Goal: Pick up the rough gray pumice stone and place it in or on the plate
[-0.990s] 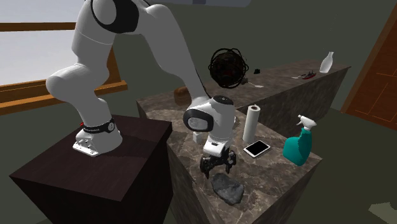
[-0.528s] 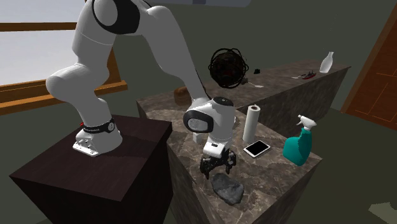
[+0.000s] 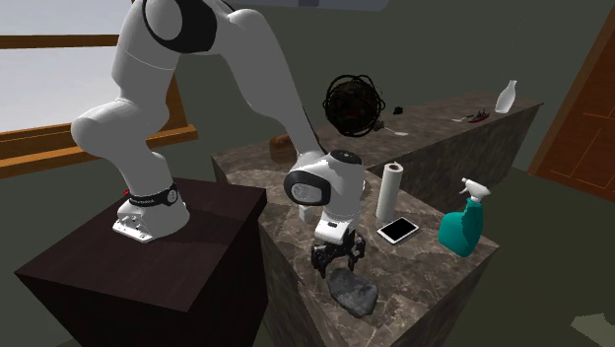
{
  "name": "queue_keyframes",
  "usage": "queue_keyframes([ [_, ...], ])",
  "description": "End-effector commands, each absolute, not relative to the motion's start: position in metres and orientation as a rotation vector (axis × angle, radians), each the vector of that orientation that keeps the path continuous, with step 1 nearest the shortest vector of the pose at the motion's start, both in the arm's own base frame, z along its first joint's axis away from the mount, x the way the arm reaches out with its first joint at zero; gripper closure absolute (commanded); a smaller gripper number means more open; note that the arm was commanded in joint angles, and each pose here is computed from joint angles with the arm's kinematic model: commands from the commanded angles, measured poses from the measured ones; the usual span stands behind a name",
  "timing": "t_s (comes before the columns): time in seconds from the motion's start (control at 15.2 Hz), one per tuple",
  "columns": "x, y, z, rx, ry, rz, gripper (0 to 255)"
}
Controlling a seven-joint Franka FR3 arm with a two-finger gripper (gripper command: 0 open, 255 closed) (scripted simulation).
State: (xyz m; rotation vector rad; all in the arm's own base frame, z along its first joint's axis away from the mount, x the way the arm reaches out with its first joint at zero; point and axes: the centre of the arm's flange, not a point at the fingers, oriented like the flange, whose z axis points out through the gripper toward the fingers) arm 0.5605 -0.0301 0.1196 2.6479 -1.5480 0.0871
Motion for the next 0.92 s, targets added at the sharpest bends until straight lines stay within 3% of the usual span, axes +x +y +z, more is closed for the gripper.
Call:
queue_keyframes([
  [0.0, 0.561, -0.031, 0.119, 2.647, -1.549, 0.088, 255],
  [0.86, 0.561, -0.031, 0.183, 2.647, -1.549, 0.088, 255],
])
